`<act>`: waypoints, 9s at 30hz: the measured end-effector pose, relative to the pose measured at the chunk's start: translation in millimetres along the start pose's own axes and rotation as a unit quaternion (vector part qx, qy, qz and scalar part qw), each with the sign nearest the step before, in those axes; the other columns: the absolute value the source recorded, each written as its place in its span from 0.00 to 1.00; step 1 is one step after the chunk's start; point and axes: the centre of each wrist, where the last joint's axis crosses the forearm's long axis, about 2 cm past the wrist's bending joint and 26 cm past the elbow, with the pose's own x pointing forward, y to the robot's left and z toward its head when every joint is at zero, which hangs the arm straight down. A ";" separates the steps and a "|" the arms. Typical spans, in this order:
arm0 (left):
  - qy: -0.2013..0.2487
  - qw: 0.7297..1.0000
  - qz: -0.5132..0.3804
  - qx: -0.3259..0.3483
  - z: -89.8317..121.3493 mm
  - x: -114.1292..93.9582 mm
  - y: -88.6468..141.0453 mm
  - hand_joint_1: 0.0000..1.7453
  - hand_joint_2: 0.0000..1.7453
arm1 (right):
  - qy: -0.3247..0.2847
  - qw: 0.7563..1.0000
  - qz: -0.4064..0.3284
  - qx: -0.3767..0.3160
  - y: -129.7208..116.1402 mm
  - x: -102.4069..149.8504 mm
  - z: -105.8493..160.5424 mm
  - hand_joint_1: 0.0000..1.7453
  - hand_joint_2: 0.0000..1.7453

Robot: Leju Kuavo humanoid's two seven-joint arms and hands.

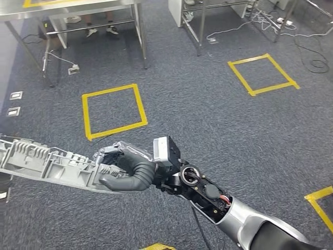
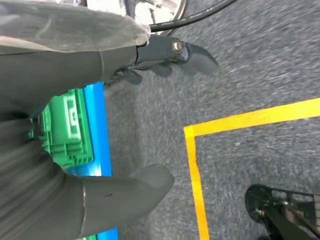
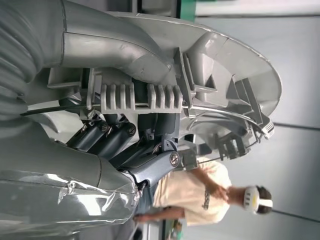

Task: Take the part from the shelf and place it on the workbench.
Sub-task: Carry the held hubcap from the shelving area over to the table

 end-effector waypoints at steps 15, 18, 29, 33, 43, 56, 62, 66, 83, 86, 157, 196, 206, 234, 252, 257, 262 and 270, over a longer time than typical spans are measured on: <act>0.002 1.000 -0.001 -0.003 0.2 -0.8 -1.8 0.00 1.00 | 0.005 1.000 -0.005 -0.001 1.3 0.1 1.5 1.00 1.00; 0.004 1.000 -0.002 -0.003 0.2 -0.8 -1.8 0.00 1.00 | 0.005 1.000 -0.005 -0.004 1.2 -0.1 2.1 1.00 1.00; 0.016 1.000 -0.002 -0.003 0.1 -0.8 -1.2 0.00 1.00 | 0.002 1.000 -0.007 -0.013 1.5 -1.2 5.0 1.00 1.00; 0.018 1.000 -0.002 -0.003 0.1 -0.8 -1.2 0.00 1.00 | 0.002 1.000 -0.008 -0.013 1.5 -1.2 5.1 1.00 1.00; 0.019 1.000 -0.002 -0.002 -0.1 -1.0 -0.1 0.00 1.00 | 0.000 1.000 -0.011 -0.014 1.5 -1.0 5.0 1.00 1.00; 0.016 1.000 -0.002 -0.005 0.6 1.2 -3.9 0.00 1.00 | 0.003 1.000 -0.014 -0.019 1.0 -2.4 10.7 1.00 1.00; 0.016 1.000 -0.002 -0.007 0.8 1.6 -5.2 0.00 1.00 | 0.005 1.000 -0.013 -0.017 1.1 -2.1 10.4 1.00 1.00; 0.016 1.000 -0.002 -0.005 0.5 0.7 -3.5 0.00 1.00 | 0.005 1.000 -0.014 -0.016 1.4 -2.4 10.7 1.00 1.00; 0.009 1.000 -0.002 -0.007 0.6 1.7 -4.1 0.00 1.00 | 0.006 1.000 -0.011 -0.009 1.5 -2.2 10.4 1.00 1.00; 0.008 1.000 -0.002 -0.012 1.0 1.9 -7.3 0.00 1.00 | 0.005 1.000 -0.009 -0.008 1.3 -1.9 9.9 1.00 1.00; 0.005 1.000 0.002 -0.012 0.9 2.2 -5.8 0.00 1.00 | 0.022 0.999 0.010 -0.035 -3.0 -5.6 15.5 1.00 1.00; 0.002 1.000 0.003 -0.006 0.0 -1.4 -0.5 0.00 1.00 | 0.021 0.999 0.012 -0.032 -5.0 -5.3 13.6 1.00 1.00; 0.002 1.000 0.004 -0.002 -0.1 -1.2 0.3 0.00 1.00 | 0.023 0.999 0.010 -0.028 -4.4 -6.6 14.1 1.00 1.00; 0.010 1.000 0.023 0.006 0.3 0.5 -1.5 0.00 1.00 | 0.026 0.999 -0.007 -0.017 -6.2 -10.1 3.5 1.00 1.00; 0.005 1.000 0.020 0.005 0.1 -0.3 -0.5 0.00 1.00 | 0.032 0.999 -0.003 -0.036 -5.7 -12.1 6.8 1.00 1.00; 0.003 1.000 0.021 0.009 -0.1 2.2 2.8 0.00 1.00 | 0.031 0.999 -0.004 -0.032 -5.3 -12.3 7.1 1.00 1.00; 0.002 1.000 0.022 0.011 0.0 4.2 3.3 0.00 1.00 | 0.031 0.999 0.002 -0.028 -5.1 -12.5 7.0 1.00 1.00; 0.008 1.000 0.022 0.011 0.0 3.8 3.1 0.00 1.00 | 0.033 0.999 0.002 -0.026 -4.6 -12.8 6.6 1.00 1.00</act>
